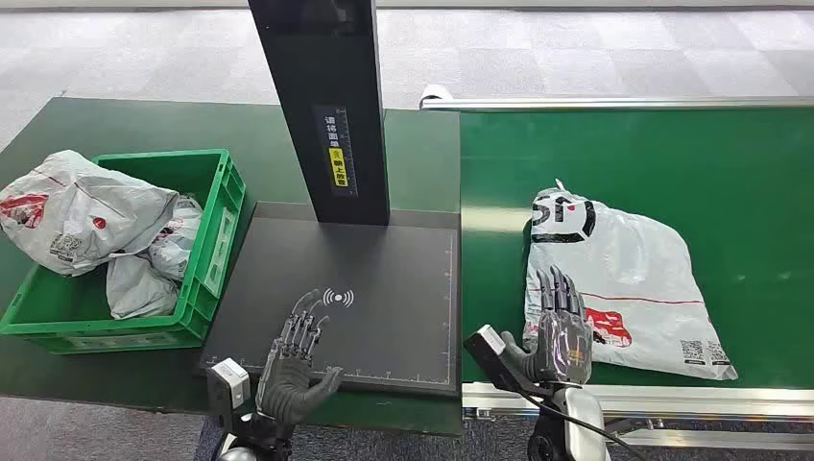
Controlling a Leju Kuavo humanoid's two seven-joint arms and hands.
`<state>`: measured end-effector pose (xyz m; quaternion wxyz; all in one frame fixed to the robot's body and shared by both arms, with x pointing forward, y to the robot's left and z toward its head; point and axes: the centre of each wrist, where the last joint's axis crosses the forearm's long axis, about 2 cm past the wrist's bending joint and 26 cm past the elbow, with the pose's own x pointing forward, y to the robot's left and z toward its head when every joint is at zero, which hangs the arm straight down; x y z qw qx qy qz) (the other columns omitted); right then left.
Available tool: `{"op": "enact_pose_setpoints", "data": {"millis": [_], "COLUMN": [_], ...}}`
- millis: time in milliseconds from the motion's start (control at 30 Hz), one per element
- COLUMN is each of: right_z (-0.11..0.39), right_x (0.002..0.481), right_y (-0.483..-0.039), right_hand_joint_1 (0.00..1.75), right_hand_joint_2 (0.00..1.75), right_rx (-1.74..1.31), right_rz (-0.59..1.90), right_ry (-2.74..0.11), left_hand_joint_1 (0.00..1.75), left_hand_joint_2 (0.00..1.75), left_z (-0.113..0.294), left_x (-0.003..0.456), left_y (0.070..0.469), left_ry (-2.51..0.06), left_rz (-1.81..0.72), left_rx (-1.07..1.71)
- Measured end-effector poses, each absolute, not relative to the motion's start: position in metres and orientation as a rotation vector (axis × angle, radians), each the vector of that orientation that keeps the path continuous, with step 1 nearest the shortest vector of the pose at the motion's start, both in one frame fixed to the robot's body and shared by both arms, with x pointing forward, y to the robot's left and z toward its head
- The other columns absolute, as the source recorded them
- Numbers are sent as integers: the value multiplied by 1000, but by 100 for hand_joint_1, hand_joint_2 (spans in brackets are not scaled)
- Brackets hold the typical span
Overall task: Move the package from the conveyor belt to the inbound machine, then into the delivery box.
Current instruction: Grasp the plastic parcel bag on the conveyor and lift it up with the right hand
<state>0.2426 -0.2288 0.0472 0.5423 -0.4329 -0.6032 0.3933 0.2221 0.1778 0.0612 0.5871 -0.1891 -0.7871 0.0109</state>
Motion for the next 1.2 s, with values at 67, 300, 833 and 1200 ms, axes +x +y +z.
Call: {"op": "enact_pose_setpoints", "data": {"millis": [67, 300, 833, 1200], "right_z": [47, 45, 36, 4], "right_x": [241, 237, 236, 236], "right_y": [-231, -238, -242, -245], "right_hand_joint_1": [0, 0, 0, 0], "right_hand_joint_2": [175, 175, 175, 175], "right_rx": [-1036, -1063, -994, -919], "right_rz": [936, 938, 984, 955], "right_ry": [-1424, -1394, -1328, -1276], "left_hand_joint_1": [0, 0, 0, 0], "left_hand_joint_2": [175, 175, 175, 175], "left_z": [62, 62, 66, 67], "left_x": [222, 223, 227, 229], "left_y": [178, 179, 181, 181], "left_ry": [-1834, -1832, -1832, -1837], "left_rz": [25, 24, 8, 8], "left_rx": [-440, -438, -440, -440]}}
